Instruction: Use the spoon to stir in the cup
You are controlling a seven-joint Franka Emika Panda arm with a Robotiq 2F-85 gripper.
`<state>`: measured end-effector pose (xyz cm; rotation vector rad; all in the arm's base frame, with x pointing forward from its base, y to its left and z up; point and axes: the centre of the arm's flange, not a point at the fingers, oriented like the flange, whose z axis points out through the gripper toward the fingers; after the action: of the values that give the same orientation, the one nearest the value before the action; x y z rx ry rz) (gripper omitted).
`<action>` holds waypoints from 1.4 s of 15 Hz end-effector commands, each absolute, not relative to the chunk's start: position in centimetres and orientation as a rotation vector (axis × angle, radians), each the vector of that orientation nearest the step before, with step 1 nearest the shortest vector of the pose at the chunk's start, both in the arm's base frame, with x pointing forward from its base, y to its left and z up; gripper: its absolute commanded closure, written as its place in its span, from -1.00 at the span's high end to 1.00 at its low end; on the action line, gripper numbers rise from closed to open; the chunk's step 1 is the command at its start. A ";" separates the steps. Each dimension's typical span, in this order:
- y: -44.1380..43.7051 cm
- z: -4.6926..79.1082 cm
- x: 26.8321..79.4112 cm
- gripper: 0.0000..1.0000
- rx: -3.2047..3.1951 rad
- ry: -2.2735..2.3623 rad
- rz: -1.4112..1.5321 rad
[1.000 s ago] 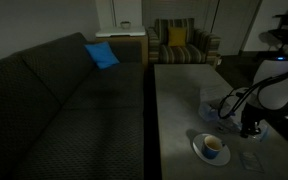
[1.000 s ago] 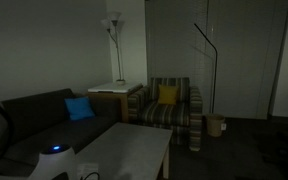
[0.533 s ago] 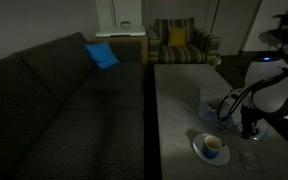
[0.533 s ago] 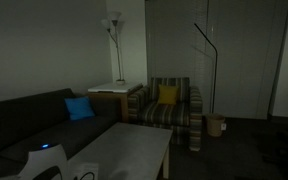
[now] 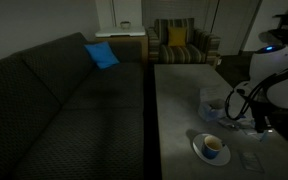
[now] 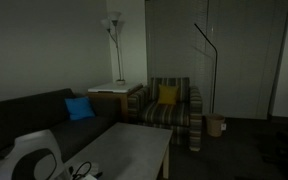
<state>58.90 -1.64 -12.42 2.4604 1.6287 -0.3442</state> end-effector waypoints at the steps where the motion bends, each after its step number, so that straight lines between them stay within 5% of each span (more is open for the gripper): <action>1: -0.9 -6.6 56.2 -0.92 2.367 1.675 -0.360; 18: 9.9 -1.4 57.0 -0.92 1.957 2.151 -0.001; 19: 10.1 -1.5 56.9 -0.67 1.957 2.154 0.000; 21: 10.1 -1.6 56.9 -0.67 1.960 2.153 -0.001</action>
<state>56.91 10.11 -1.62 1.9598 2.1532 -0.0013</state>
